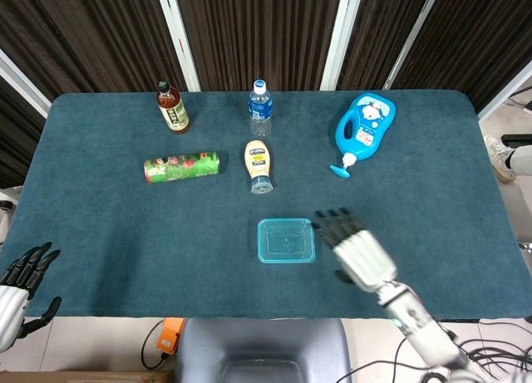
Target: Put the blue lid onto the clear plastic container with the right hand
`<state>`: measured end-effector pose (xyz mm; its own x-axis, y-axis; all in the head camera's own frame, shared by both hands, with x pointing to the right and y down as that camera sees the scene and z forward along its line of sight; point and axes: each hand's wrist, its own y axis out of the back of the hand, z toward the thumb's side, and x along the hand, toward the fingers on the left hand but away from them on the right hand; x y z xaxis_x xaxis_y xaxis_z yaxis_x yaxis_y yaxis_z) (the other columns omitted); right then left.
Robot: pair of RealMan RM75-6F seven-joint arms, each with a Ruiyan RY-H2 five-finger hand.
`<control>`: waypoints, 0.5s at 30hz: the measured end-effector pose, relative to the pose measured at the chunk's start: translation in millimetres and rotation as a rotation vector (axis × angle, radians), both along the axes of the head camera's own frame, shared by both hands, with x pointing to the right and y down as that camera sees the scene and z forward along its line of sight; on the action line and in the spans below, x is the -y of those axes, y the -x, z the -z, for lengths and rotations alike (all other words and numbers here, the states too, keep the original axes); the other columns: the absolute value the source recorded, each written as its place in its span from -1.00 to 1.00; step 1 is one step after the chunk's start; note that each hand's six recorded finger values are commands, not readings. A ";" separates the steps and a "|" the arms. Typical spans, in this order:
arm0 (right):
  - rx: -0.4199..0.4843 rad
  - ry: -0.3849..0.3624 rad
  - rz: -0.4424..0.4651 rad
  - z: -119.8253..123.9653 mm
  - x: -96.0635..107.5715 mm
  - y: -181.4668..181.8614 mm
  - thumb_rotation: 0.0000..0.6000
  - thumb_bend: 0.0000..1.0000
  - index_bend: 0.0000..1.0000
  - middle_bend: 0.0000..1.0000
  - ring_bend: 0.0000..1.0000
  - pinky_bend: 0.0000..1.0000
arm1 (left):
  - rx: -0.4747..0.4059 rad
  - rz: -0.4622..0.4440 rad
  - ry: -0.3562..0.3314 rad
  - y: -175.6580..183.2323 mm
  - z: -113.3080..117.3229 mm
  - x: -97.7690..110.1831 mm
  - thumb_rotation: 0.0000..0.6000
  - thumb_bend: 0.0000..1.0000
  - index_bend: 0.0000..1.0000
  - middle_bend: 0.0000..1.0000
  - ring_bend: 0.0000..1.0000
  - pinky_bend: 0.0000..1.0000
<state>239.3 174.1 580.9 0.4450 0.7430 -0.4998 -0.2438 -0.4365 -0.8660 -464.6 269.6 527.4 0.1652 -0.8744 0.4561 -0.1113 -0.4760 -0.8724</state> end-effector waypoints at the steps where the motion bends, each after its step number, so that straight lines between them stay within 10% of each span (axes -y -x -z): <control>1: -0.055 -0.045 -0.045 5.3 -3.8 -18.2 1.00 -0.33 -0.76 -0.87 -0.94 -0.73 | 0.002 -0.001 0.002 -0.3 -0.6 -0.1 1.00 -0.22 -1.00 -1.00 -1.00 -0.68; 6: -0.193 -0.148 -0.200 16.0 -17.7 -78.4 1.00 -0.37 -0.85 -0.90 -0.98 -0.80 | 0.017 0.001 0.005 -1.5 -4.7 1.6 1.00 -0.22 -1.00 -1.00 -1.00 -0.68; 15: -0.152 -0.080 -0.483 6.2 -62.8 -168.6 1.00 -0.37 -0.95 -0.93 -1.00 -0.84 | 0.024 -0.004 0.017 -3.3 -9.1 2.2 1.00 -0.22 -1.00 -1.00 -1.00 -0.68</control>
<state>407.8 236.8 574.7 -0.0316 0.8846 -0.4653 -0.1566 -0.4642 -0.8718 -461.3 267.4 536.5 0.1575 -0.8660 0.4745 -0.0882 -0.4909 -0.8667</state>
